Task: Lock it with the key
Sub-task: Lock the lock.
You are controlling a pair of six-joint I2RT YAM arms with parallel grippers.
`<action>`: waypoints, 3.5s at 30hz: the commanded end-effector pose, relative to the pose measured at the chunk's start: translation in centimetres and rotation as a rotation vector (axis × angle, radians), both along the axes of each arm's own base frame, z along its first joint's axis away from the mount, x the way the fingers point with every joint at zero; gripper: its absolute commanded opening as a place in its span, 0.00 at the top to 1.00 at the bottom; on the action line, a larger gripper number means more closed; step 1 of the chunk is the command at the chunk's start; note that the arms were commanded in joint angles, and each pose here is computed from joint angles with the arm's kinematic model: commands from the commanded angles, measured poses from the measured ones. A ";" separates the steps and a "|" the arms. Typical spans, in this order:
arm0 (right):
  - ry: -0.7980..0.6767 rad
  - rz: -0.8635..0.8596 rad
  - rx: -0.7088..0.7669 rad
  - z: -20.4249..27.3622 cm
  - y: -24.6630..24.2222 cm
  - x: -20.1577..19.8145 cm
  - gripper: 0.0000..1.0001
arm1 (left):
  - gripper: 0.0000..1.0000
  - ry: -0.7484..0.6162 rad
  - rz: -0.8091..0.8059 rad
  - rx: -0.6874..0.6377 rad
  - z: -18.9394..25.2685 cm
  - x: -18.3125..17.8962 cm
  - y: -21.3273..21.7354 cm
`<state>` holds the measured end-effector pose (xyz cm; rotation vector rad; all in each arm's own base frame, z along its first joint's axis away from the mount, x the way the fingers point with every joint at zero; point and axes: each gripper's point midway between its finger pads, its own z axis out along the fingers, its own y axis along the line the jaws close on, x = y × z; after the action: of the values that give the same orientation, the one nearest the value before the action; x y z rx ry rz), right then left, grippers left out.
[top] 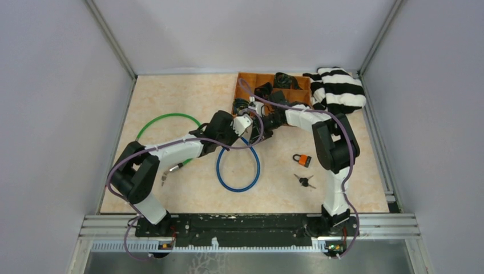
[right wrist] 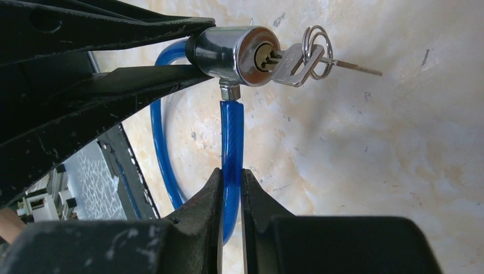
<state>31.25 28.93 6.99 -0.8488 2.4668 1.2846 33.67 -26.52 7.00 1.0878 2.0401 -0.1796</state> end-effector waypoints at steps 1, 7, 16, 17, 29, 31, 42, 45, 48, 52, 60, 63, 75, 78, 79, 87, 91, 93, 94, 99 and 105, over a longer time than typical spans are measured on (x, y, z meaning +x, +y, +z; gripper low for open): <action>-0.173 0.028 0.114 4.3 2.3 3.6 1.00 | 1.00 0.044 -0.108 -0.027 -0.2 -1.7 -2.5; -0.161 0.008 0.110 3.2 2.6 4.3 1.00 | 1.00 0.075 -0.087 -0.091 0.5 -1.8 -3.5; -0.094 0.015 0.095 0.7 1.6 3.0 0.83 | 1.00 0.104 0.004 -0.132 0.4 -0.4 -1.8; -0.087 0.017 0.098 0.4 1.6 2.8 0.79 | 1.00 0.101 0.008 -0.132 0.4 -0.3 -1.8; -0.065 0.039 0.115 -0.8 0.8 0.5 0.59 | 1.00 0.100 0.050 -0.121 0.0 0.3 -0.9; -0.072 0.045 0.125 -0.6 0.7 0.0 0.57 | 1.00 0.099 0.060 -0.122 0.0 0.5 -0.7; -0.071 0.024 0.165 -1.1 0.8 -0.6 0.79 | 1.00 0.113 0.067 -0.175 0.6 0.4 -0.8; -0.114 0.027 0.190 0.1 1.2 0.1 0.95 | 1.00 0.111 0.043 -0.206 1.1 0.1 -1.0; -0.176 0.027 0.215 1.7 1.5 1.2 1.00 | 1.00 0.116 0.004 -0.245 1.7 -0.4 -1.4; -0.276 0.040 0.264 4.4 1.4 2.4 1.00 | 0.99 0.113 -0.059 -0.308 2.9 -1.0 -1.6; -0.497 0.147 0.252 6.7 0.0 2.0 1.00 | 0.71 0.162 -0.178 -0.429 4.5 -2.3 -1.7; -0.562 0.167 0.237 7.0 -0.6 1.5 1.00 | 0.62 0.179 -0.195 -0.465 4.9 -2.5 -1.3; -0.695 0.200 0.211 9.6 -1.9 0.4 1.00 | 0.43 0.218 -0.347 -0.613 8.3 -4.0 -0.9; -0.709 0.206 0.220 10.3 -2.0 0.0 1.00 | 0.38 0.229 -0.392 -0.652 9.7 -4.4 -1.0; -0.715 0.206 0.224 10.5 -2.0 -0.1 1.00 | 0.37 0.231 -0.404 -0.663 10.2 -4.4 -1.1; -0.758 0.205 0.245 12.4 -2.0 -0.7 1.00 | 0.39 0.316 -0.468 -0.744 13.3 -4.9 -2.2; -0.777 0.211 0.256 13.2 -2.0 -1.0 1.00 | 0.52 0.334 -0.468 -0.762 13.9 -4.7 -2.5; -0.785 0.217 0.264 13.5 -1.9 -1.2 1.00 | 0.61 0.341 -0.464 -0.762 13.8 -4.5 -2.6; -0.789 0.221 0.268 13.6 -1.8 -1.3 1.00 | 0.63 0.347 -0.463 -0.763 13.7 -4.5 -2.6; -0.799 0.240 0.266 13.9 -1.7 -1.7 1.00 | 0.54 0.340 -0.447 -0.757 13.7 -4.2 -2.6; -0.802 0.248 0.277 14.2 -1.6 -2.1 1.00 | 0.52 0.307 -0.415 -0.747 13.8 -3.5 -2.4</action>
<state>30.07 26.46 17.35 -1.2506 1.7330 1.0205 29.41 -28.66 19.21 0.9960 1.7668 -1.2979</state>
